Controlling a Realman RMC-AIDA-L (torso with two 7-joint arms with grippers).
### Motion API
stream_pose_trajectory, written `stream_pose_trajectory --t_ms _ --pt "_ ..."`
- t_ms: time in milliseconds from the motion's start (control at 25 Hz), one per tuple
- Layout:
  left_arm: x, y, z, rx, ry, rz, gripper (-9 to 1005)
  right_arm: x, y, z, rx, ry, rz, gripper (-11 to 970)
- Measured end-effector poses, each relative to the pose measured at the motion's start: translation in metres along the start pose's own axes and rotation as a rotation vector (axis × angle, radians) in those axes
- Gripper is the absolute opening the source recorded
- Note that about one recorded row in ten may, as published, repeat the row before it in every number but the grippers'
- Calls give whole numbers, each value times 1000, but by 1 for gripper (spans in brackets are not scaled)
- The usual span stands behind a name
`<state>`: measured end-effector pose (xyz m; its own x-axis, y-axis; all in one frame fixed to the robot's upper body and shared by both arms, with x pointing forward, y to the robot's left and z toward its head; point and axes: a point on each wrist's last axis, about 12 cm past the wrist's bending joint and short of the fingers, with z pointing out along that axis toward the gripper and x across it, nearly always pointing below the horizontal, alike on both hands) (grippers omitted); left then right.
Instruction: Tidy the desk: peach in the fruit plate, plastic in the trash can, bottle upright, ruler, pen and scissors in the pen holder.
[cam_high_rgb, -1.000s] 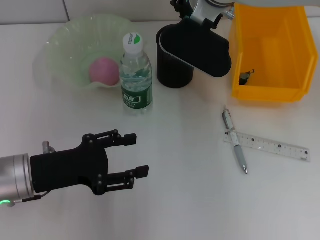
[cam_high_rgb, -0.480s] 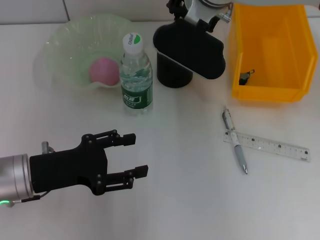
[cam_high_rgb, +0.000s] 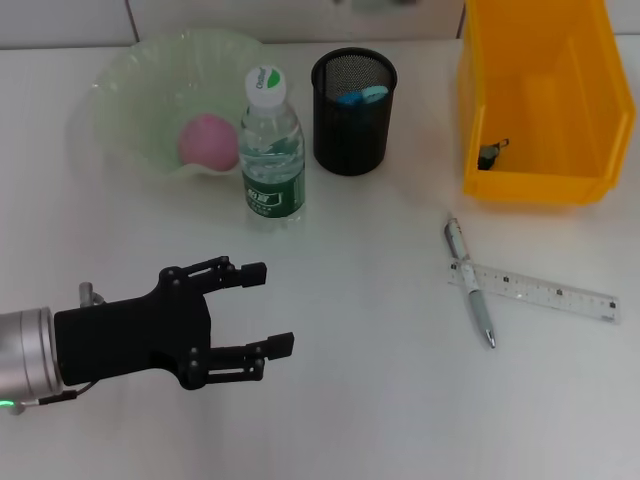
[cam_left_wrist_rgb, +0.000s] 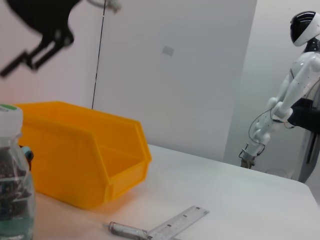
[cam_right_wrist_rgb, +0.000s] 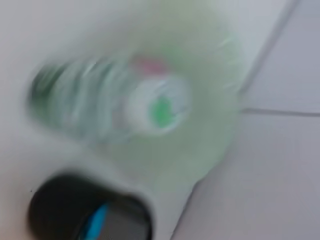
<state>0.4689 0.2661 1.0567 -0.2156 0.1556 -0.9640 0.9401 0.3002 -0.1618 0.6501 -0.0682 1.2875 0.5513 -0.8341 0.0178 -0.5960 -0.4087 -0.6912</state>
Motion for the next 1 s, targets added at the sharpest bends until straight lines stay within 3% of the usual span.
stream_pose_trajectory --t_ms 200,360,480,640,760,1000 --pt "-3 0 0 14 -9 6 828 21 -6 -46 144 -214 344 650" --pt "-8 2 3 36 -20 27 860 46 4 -76 230 -397 666 732" --pt "-10 2 5 45 -26 34 860 74 22 -95 232 -480 897 779" --pt "-11 3 7 44 -34 38 860 109 64 -115 163 -547 1122 826" --pt "-13 3 7 50 -39 41 860 120 90 -121 70 -510 1224 825" --pt "-18 7 8 49 -47 62 860 121 127 -121 -215 -303 1295 824"
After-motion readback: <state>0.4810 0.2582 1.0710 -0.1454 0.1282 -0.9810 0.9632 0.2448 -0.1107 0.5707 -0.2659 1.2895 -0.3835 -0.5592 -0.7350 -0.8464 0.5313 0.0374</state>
